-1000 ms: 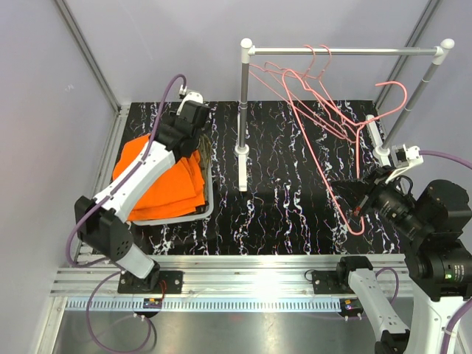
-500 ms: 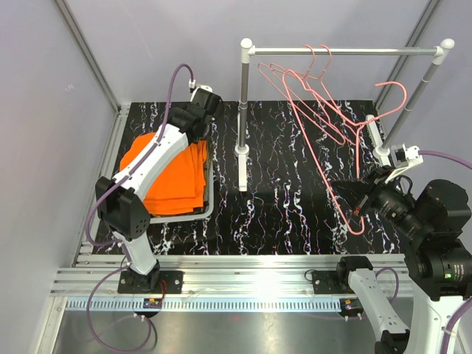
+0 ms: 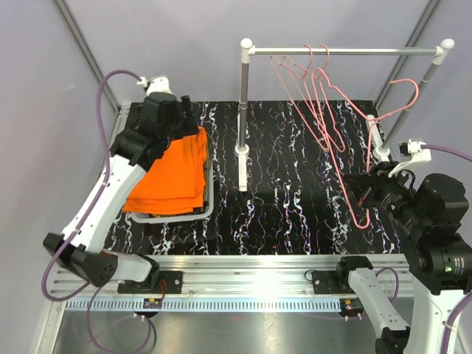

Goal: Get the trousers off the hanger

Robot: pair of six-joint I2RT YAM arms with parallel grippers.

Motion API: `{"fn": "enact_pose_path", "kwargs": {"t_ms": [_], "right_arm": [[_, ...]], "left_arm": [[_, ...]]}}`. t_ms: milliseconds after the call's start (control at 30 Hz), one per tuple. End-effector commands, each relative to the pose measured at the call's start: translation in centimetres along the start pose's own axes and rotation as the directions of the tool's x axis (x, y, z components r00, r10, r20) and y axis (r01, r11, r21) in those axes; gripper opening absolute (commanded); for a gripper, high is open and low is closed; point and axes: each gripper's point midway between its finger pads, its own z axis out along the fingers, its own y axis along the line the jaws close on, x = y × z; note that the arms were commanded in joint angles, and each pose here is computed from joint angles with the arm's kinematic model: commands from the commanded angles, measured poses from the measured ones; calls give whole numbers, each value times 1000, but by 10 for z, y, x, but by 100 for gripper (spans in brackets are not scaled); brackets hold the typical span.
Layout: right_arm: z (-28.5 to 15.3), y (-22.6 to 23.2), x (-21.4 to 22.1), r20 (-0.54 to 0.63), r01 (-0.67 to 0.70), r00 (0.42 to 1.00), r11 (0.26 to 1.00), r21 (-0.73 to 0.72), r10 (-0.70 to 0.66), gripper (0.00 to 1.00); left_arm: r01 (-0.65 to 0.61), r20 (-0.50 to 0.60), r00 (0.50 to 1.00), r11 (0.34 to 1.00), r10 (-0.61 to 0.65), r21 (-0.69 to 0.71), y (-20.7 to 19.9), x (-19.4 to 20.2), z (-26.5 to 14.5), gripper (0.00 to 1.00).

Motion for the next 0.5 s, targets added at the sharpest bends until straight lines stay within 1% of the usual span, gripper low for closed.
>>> {"fn": "enact_pose_path", "kwargs": {"t_ms": [0,100,133,167,200,267,300,333,400,467], "right_arm": [[-5,-1,-22,73,24,997,999,33,-26,0],[-10,-4,-28,106,13,994,998,63,-20,0],[-14,-10,-31,122,10,992,995,103,-22,0],[-15,-14,-32,127,5,992,991,131,-22,0],[-15,-26,-32,122,0,992,981,196,-25,0],[-18,-40,-32,119,-5,993,962,273,-28,0],[-17,-47,-31,109,-1,994,951,309,-34,0],[-18,-58,-29,100,-3,994,932,363,-36,0],[-18,-65,-28,93,2,995,920,393,-42,0],[-18,-72,-28,87,4,995,904,427,-45,0]], "left_arm": [[102,-44,994,993,-105,-60,19,25,35,86],[114,-146,981,988,-128,-100,31,61,69,84],[115,-177,975,988,-132,-104,33,70,77,83],[95,-232,965,988,-122,-126,35,91,93,82],[93,-264,956,986,-127,-137,36,104,101,82],[70,-335,934,982,-126,-173,42,137,121,83],[82,-343,929,980,-140,-180,41,145,129,83],[77,-378,915,979,-145,-189,45,164,134,83],[84,-413,896,976,-162,-200,45,188,146,84],[86,-449,877,976,-171,-202,47,211,150,84]]}}
